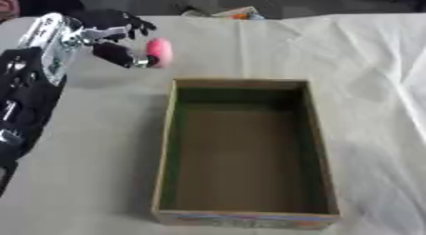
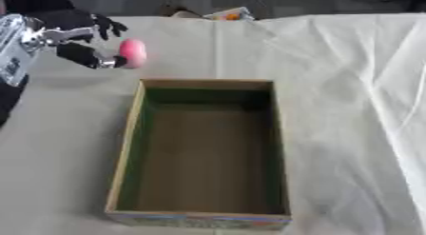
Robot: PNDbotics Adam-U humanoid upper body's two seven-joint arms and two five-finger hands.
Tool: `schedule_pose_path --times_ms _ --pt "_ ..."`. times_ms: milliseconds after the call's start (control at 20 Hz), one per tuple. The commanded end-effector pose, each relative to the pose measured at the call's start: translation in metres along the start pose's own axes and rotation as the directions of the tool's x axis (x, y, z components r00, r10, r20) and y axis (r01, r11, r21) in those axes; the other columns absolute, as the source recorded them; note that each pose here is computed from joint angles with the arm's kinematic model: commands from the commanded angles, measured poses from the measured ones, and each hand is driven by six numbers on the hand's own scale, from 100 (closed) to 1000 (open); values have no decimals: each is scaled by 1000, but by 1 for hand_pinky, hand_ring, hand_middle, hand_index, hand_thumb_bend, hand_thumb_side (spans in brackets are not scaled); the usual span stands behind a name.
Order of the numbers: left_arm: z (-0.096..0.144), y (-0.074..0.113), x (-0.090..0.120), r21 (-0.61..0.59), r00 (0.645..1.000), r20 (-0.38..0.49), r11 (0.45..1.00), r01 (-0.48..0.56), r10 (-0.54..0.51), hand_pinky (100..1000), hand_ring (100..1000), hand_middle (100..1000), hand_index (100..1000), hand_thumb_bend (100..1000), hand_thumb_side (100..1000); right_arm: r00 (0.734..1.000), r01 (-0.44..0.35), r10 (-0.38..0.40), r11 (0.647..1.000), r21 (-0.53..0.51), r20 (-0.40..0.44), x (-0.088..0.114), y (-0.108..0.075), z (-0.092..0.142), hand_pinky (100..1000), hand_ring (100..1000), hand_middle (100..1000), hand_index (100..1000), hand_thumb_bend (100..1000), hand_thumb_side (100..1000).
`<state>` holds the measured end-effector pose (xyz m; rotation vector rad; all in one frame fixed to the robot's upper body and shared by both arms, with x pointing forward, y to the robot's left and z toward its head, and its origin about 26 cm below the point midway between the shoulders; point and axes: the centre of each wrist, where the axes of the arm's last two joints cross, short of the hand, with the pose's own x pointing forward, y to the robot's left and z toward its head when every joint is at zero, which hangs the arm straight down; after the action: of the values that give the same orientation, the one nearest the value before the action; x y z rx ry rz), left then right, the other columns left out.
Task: Pick up objects on the table and place them in the box.
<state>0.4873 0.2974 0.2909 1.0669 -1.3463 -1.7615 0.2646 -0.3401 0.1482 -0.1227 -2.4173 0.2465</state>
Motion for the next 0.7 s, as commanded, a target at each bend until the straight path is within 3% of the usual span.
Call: schedule_pose_path --times_ms 50,450,700 --pt "3 14 -5 21 999 -38 999 28 -27 589 768 830 1000 392 877 999 -20 20 1000 17 29 6 -1 -5 553 707 585 836 100 1000" --pt "-1 12 -6 47 993 -120 999 23 -17 584 786 840 1000 370 896 999 -28 28 999 25 28 6 2 -6 554 708 579 832 100 1000" --pt "-3 15 -3 105 980 -194 993 59 -37 575 784 834 1000 346 864 999 -29 28 999 32 28 5 3 -6 554 708 576 828 100 1000"
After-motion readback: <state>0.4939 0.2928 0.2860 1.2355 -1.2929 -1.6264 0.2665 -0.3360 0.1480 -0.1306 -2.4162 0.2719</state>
